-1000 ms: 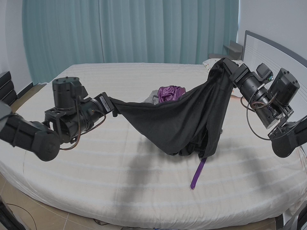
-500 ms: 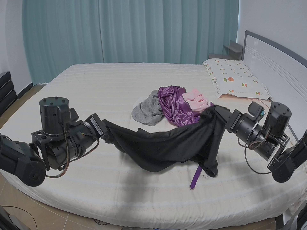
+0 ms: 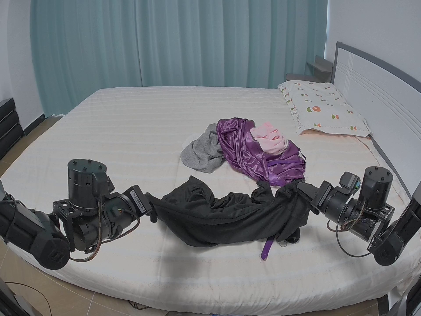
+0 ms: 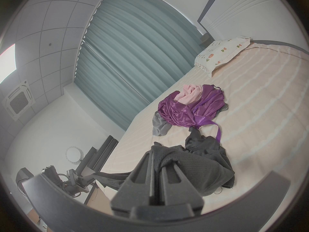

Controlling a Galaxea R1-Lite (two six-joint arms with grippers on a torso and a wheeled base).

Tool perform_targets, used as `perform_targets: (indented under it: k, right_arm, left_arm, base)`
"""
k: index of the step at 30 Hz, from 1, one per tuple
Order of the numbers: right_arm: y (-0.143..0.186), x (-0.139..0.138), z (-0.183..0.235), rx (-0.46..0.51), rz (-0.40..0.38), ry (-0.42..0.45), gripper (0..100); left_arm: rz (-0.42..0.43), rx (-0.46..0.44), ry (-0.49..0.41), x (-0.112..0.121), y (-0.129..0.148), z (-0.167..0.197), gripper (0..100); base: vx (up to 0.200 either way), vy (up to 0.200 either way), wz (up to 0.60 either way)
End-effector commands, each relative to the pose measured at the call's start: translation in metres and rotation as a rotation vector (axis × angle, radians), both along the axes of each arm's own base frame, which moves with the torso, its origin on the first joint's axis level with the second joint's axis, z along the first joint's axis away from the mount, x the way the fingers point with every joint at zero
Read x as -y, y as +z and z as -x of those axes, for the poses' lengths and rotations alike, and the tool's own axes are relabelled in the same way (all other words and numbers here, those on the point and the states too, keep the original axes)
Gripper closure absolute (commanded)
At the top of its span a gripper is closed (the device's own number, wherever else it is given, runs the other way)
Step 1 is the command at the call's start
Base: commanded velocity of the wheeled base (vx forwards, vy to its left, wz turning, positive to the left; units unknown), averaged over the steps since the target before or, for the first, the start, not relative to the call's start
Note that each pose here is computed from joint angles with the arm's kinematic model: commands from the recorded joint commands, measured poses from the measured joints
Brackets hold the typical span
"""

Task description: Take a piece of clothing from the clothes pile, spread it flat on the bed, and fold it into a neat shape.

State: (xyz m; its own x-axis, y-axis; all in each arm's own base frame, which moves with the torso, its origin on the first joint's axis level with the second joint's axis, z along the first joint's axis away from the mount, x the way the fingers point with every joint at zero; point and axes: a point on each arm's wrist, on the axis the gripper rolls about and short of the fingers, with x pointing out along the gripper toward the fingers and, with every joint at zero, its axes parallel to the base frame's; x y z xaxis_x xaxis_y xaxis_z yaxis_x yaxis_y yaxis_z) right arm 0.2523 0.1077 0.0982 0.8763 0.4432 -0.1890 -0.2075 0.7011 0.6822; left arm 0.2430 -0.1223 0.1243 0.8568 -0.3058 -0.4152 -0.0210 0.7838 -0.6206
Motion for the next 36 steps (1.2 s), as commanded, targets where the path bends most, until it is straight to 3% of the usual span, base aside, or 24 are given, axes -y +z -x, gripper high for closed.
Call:
perform_targets:
  k: [1,8,20,36]
  right_arm:
    - [-0.006,0.001,0.002,-0.023,0.011,-0.007,100]
    - [-0.005,0.003,0.005,-0.021,0.012,-0.009,100]
    - [0.014,0.003,0.017,0.040,-0.010,0.005,100]
    - [0.015,0.001,0.020,0.043,-0.012,0.019,100]
  left_arm:
    - [-0.007,-0.016,-0.002,-0.001,-0.004,0.002,100]
    - [-0.009,-0.021,-0.005,-0.003,-0.004,0.008,100]
    - [-0.004,-0.014,-0.003,-0.006,-0.001,0.012,100]
    - [0.007,0.003,-0.002,-0.007,0.004,0.014,100]
  base:
    - [0.000,0.000,0.00]
    - [0.000,0.000,0.00]
    - [-0.200,0.000,0.00]
    - [0.000,0.013,0.00]
